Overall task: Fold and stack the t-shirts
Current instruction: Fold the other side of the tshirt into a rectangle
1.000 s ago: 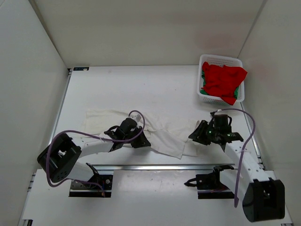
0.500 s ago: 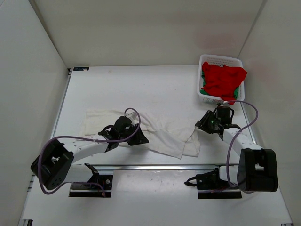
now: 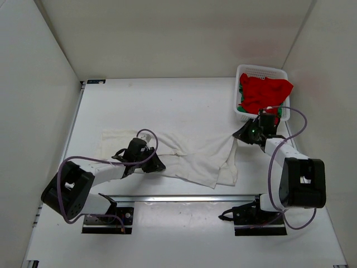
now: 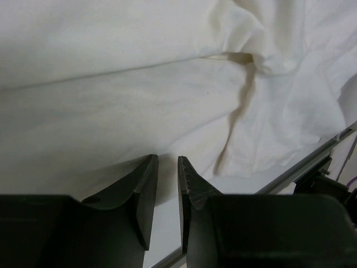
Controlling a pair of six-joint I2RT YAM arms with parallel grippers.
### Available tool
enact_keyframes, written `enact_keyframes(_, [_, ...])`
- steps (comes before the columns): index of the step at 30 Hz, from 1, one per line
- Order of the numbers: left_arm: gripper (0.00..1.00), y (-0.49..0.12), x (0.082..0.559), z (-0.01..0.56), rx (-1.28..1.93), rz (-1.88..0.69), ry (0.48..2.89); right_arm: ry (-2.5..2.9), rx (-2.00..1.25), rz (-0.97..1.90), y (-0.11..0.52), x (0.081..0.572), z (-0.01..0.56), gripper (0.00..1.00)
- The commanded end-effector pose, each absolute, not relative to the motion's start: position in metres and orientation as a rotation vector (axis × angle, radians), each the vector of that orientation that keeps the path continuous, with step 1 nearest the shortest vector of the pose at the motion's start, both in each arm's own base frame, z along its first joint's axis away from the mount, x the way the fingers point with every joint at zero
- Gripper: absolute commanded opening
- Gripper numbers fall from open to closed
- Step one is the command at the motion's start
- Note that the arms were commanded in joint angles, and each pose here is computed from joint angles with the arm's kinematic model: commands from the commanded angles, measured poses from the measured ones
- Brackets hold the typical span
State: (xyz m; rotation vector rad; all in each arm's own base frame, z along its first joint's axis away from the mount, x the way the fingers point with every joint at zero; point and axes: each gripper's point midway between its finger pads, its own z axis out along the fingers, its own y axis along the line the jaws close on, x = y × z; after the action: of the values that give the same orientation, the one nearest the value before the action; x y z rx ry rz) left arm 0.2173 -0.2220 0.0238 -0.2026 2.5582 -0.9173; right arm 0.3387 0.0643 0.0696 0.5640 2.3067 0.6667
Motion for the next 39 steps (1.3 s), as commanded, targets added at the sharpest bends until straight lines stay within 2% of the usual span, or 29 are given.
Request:
enact_keyframes(1, [0.33, -0.214, 0.211, 0.021, -0.182, -0.906, 2.557, 2.205, 0.513, 0.661, 0.053, 0.379, 0.102, 0.00])
enact_keyframes(3, [0.32, -0.206, 0.210, 0.019, -0.201, -0.893, 2.549, 2.244, 0.521, 0.640, 0.049, 0.390, 0.093, 0.02])
enact_keyframes(4, [0.33, -0.201, 0.208, 0.017, -0.208, -0.879, 2.550, 2.265, 0.516, 0.631, 0.050, 0.392, 0.086, 0.06])
enact_keyframes(6, [0.33, -0.198, 0.206, 0.016, -0.215, -0.876, 2.556, 2.272, 0.531, 0.625, 0.047, 0.392, 0.080, 0.23])
enact_keyframes(9, [0.33, -0.196, 0.211, 0.027, -0.205, -0.875, 2.522, 2.245, 0.524, 0.637, 0.046, 0.393, 0.083, 0.40])
enact_keyframes(10, [0.33, -0.198, 0.215, 0.033, -0.199, -0.882, 2.502, 2.226, 0.503, 0.645, 0.048, 0.395, 0.094, 0.42])
enact_keyframes(17, [0.34, -0.208, 0.215, 0.049, -0.201, -0.936, 2.475, 2.279, 0.401, 0.657, 0.084, 0.331, 0.100, 0.23])
enact_keyframes(20, [0.34, -0.228, 0.213, 0.052, -0.158, -0.982, 2.466, 2.271, 0.451, 0.678, 0.081, 0.320, 0.084, 0.23])
enact_keyframes(25, [0.33, -0.249, 0.214, 0.052, -0.131, -1.010, 2.465, 2.332, 0.443, 0.675, 0.082, 0.328, 0.066, 0.33])
enact_keyframes(33, [0.33, -0.244, 0.210, 0.027, -0.142, -0.987, 2.519, 2.383, 0.482, 0.644, 0.087, 0.313, 0.045, 0.31])
enact_keyframes(39, [0.33, -0.236, 0.209, 0.022, -0.149, -0.962, 2.523, 2.432, 0.476, 0.694, 0.096, 0.313, 0.038, 0.24])
